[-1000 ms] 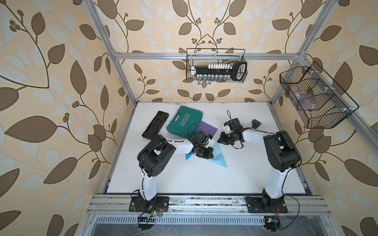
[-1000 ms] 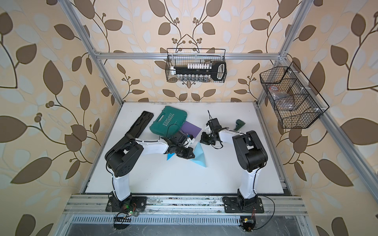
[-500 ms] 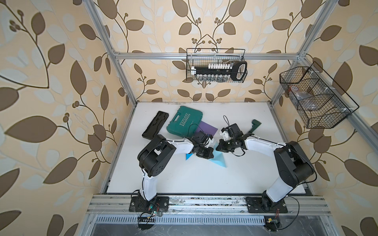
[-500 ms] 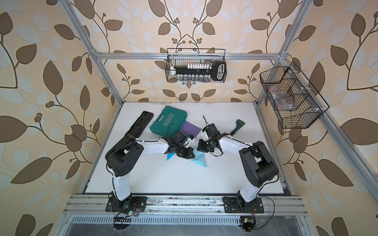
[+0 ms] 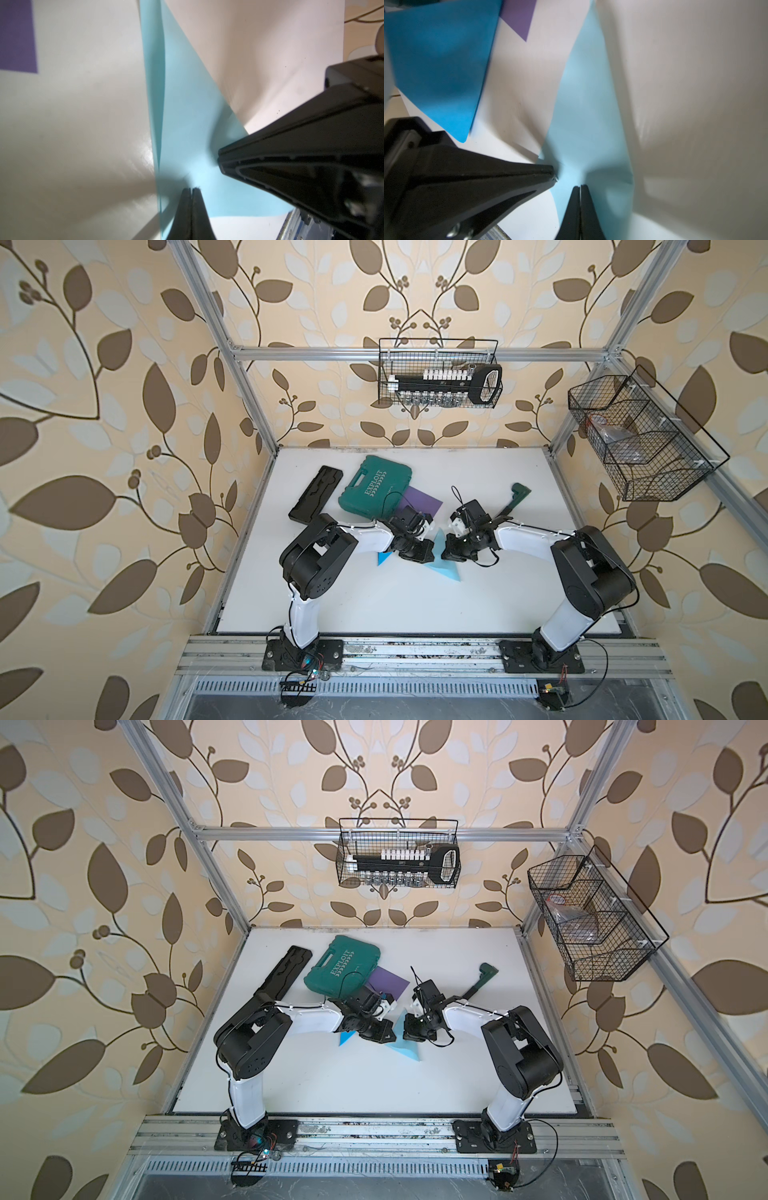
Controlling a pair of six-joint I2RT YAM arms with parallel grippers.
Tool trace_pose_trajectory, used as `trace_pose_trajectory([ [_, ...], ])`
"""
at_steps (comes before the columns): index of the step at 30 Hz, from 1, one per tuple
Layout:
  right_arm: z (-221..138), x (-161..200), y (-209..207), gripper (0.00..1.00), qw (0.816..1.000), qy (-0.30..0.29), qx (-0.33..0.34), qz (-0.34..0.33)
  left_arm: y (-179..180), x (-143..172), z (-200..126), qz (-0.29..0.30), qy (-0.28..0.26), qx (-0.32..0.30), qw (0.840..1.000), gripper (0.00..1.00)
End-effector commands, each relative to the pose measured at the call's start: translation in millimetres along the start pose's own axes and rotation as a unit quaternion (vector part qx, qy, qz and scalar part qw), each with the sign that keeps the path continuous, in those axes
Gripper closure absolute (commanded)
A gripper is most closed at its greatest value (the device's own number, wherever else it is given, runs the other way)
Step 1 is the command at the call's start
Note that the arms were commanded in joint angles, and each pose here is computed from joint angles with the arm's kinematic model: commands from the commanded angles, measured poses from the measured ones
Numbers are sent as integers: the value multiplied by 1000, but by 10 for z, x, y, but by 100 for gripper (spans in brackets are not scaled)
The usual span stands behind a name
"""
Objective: Fold the square paper diagonally
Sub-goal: Fold the paper at the center of the board.
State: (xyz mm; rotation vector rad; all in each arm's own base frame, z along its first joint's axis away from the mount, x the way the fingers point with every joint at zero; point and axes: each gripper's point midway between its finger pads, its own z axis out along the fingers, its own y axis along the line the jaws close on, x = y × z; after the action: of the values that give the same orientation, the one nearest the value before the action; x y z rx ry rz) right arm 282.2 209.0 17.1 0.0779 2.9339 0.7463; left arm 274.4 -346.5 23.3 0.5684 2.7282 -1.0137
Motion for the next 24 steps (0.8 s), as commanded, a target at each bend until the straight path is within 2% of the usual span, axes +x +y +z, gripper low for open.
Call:
trace_pose_trajectory([
  [1,87,162,-184,100,999,25,31,6,345,355,102,-20,58,-68,996,100],
  [6,87,225,-350,100,998,30,49,15,396,368,98,-23,60,-80,995,100],
  [13,10,276,-735,100,995,27,68,66,452,366,84,-27,60,-90,994,100],
  [24,-39,239,-789,100,994,13,66,88,479,376,76,-27,61,-95,993,100],
])
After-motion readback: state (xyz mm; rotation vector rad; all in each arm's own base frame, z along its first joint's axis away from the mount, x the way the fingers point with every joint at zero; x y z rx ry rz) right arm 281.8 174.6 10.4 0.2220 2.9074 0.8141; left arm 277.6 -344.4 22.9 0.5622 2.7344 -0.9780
